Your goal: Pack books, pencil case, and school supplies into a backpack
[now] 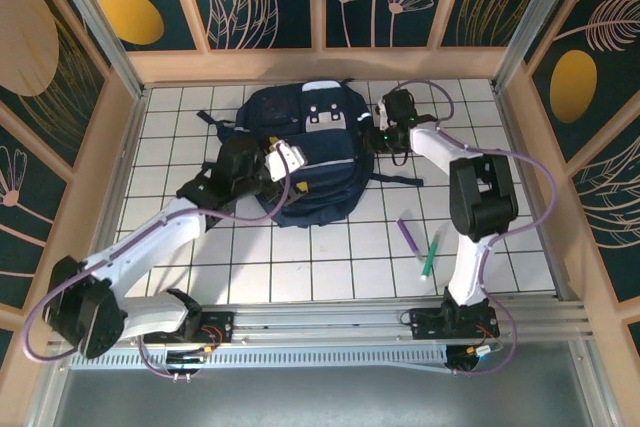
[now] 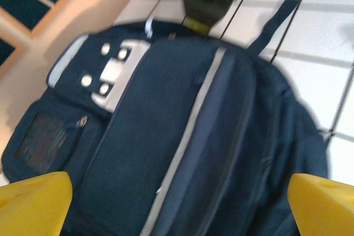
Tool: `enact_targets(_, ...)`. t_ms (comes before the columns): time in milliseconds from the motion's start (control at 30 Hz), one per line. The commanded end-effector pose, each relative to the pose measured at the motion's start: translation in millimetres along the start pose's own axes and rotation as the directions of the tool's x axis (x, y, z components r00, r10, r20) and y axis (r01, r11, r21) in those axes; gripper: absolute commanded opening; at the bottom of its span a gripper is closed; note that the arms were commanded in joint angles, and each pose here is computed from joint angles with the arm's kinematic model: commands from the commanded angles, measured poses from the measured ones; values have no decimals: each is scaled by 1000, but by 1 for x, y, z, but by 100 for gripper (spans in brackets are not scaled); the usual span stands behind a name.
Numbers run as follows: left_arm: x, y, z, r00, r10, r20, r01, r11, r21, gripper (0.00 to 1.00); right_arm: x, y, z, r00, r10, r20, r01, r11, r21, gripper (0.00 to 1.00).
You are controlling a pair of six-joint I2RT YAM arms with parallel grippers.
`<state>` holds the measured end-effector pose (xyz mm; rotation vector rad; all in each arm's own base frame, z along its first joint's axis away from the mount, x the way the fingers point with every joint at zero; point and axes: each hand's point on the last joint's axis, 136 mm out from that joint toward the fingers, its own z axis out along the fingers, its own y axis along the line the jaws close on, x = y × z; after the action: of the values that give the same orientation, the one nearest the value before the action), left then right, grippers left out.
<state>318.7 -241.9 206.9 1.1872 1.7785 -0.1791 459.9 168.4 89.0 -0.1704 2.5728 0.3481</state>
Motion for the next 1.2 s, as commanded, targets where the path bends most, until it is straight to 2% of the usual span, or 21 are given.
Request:
enact_targets(0, 54, -4, 20, 963, 128, -236, -120, 992, 48, 96, -18, 8, -48, 996, 25, 83, -22, 999, -37, 43)
enact_targets(67, 65, -2, 33, 949, 157, -273, -149, 988, 49, 92, -20, 10, -63, 994, 31, 103, -25, 998, -58, 43)
enact_targets(233, 57, 1, 58, 950, 175, -259, -160, 984, 77, 84, -21, 17, -93, 986, 29, 162, -13, 995, -98, 43)
enact_targets(333, 60, 0, 71, 944, 184, -272, -169, 983, 79, 84, -22, 21, -108, 979, 26, 204, -2, 993, -115, 44)
enact_targets(500, 75, -6, 93, 899, 284, -333, -271, 959, 86, 82, -20, 25, -123, 965, 18, 263, 20, 990, -139, 44)
enact_targets(600, 83, -12, 106, 877, 324, -354, -313, 946, 90, 83, -25, 24, -138, 941, 19, 337, 28, 990, -136, 45)
enact_targets(767, 72, -16, 118, 892, 324, -315, -311, 946, 92, 85, -31, 24, -165, 889, 7, 458, 60, 989, -132, 49)
enact_targets(900, 60, -37, 115, 903, 366, -224, -327, 925, 193, 91, -29, 25, -165, 889, -10, 458, 80, 988, -135, 49)
enact_targets(967, 45, -41, 111, 928, 341, -148, -312, 932, 186, 93, -26, 26, -162, 896, -17, 444, 87, 987, -138, 49)
enact_targets(1033, 37, -40, 113, 941, 318, -115, -297, 939, 172, 92, -24, 27, -160, 899, -20, 438, 90, 986, -140, 49)
enact_targets(1167, 41, -24, 130, 932, 314, -179, -299, 948, 105, 84, -23, 26, -160, 897, -21, 443, 92, 986, -141, 49)
